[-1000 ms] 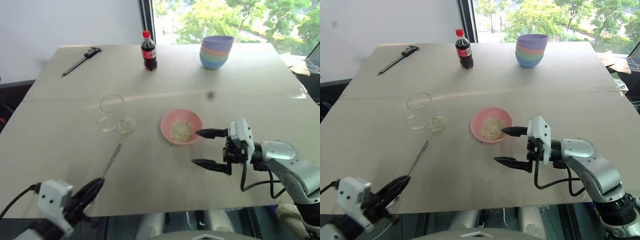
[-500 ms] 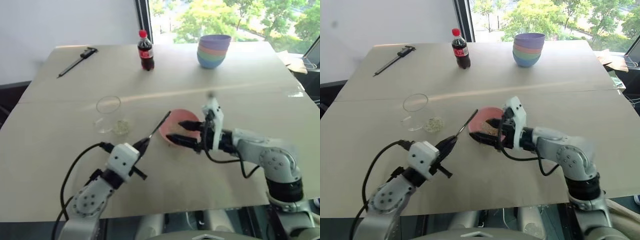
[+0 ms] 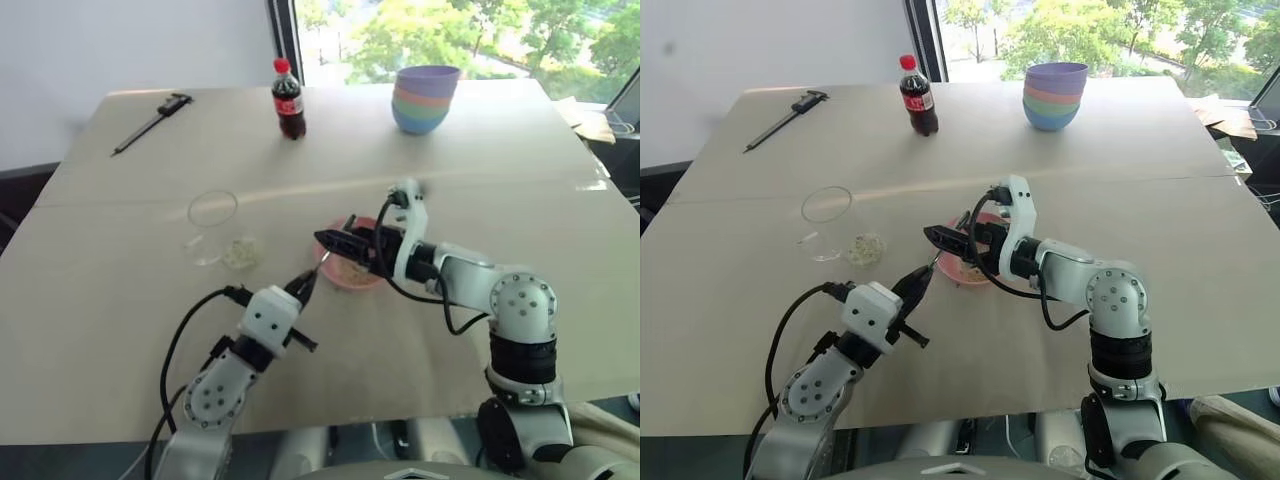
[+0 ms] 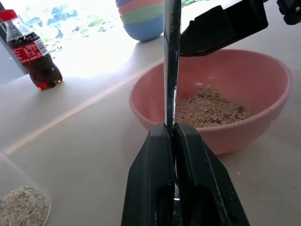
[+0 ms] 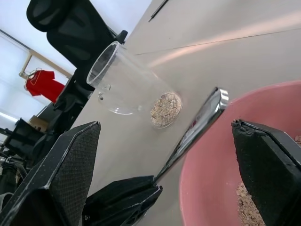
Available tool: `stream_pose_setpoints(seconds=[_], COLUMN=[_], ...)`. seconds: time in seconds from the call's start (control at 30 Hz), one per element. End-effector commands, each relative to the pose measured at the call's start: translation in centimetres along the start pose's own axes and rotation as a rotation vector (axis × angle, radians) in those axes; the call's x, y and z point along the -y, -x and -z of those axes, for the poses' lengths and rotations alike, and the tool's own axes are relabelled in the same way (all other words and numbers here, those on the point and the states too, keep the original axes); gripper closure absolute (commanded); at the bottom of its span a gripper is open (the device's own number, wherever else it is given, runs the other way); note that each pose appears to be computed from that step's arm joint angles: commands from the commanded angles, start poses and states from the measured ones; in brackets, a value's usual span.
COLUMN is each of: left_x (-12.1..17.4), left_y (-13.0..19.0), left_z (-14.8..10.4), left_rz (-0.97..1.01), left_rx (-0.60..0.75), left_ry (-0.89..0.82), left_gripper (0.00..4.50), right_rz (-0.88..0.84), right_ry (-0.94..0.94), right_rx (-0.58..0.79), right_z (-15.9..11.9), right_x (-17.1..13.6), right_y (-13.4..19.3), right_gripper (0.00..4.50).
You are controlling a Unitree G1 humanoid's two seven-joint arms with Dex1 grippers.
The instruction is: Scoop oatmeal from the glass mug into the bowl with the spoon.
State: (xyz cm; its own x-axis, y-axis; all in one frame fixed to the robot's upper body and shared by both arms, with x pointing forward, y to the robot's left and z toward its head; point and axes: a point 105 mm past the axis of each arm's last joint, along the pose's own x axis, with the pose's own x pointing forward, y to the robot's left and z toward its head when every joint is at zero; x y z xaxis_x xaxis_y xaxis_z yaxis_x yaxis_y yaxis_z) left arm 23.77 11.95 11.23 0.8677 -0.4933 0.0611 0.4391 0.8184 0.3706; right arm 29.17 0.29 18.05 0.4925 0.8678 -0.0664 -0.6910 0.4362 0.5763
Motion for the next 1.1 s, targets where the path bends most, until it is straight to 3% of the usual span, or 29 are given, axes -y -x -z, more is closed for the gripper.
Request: stream_pose_setpoints(seconds=[0.03,0.13,0.23,0.4,0.5,0.97,1.1], left_x=[0.2,0.3,0.4,0.3,0.1,0.0,-0.4], left_y=[0.1,0.1,0.3,0.4,0.6,0.3,0.1], left_z=[-0.6,-0.4,-0.1,0.2,0.4,0.2,-0.1], left_rz=[0.024,0.036,0.045,0.045,0.039,0.034,0.022], left_rx=[0.045,0.045,0.045,0.046,0.044,0.058,0.062], left_ry=[-0.012,-0.01,-0.003,0.0,0.006,0.024,0.02], left_gripper=[4.42,4.42,4.5,4.5,4.5,4.5,3.08], right_rz=[-0.058,-0.064,-0.069,-0.075,-0.071,-0.033,-0.034], right_ry=[0.011,0.015,0.017,0.016,0.016,0.032,0.013], right_rx=[0.029,0.035,0.039,0.034,0.028,0.016,0.02], right_z=[-0.9,-1.1,-1.4,-1.3,-1.2,-1.5,-2.0], right_x=[-1.3,-1.3,-1.3,-1.3,-1.3,-0.2,-0.1], right_y=[-0.4,-0.6,-0.7,-0.6,-0.6,-0.8,-0.9], right_gripper=[0.0,0.0,0.86,3.3,4.42,4.42,4.5])
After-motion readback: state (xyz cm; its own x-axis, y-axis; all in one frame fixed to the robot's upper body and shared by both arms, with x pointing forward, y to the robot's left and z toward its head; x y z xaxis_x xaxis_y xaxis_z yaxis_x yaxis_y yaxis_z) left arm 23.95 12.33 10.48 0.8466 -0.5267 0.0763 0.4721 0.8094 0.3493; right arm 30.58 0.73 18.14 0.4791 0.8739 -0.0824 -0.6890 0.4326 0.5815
